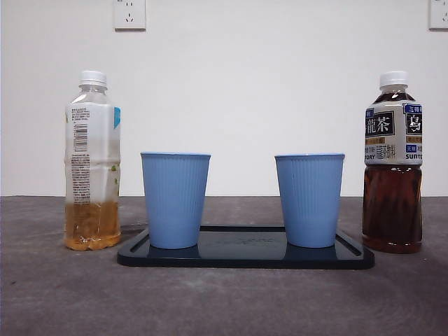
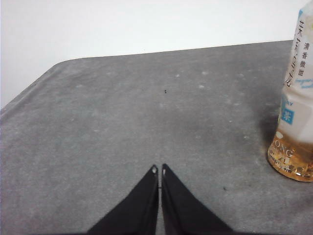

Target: Pour the drink into the cup

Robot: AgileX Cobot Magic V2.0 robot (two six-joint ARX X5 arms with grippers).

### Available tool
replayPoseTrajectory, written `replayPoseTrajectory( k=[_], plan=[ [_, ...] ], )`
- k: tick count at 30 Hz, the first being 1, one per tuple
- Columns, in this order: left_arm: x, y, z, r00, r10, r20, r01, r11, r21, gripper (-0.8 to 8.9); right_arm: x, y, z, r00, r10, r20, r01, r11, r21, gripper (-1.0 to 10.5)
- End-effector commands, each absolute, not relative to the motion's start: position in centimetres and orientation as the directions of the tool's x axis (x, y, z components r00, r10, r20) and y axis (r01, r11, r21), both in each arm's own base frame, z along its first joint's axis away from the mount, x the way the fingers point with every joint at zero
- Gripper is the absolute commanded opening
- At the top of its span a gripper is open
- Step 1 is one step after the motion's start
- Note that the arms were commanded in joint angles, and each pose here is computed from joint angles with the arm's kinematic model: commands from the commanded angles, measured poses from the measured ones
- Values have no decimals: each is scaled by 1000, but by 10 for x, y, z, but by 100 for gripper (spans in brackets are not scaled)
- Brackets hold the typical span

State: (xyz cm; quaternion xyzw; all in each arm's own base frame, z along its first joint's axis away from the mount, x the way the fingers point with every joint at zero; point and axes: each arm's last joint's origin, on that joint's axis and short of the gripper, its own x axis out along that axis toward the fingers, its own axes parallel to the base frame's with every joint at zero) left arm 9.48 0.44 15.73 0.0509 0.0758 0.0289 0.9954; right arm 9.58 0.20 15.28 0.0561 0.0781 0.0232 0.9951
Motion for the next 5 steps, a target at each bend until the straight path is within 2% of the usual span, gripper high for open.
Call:
replayPoseTrajectory(
  k=[1, 5],
  plan=[
    [96, 5, 152, 986, 69, -151, -55, 994, 99, 8, 96, 2, 151, 987, 55, -151, -37, 992, 121, 7],
    [96, 5, 152, 986, 69, -151, -55, 994, 99, 8, 96, 2, 151, 987, 55, -151, -37, 992, 121, 7]
  ],
)
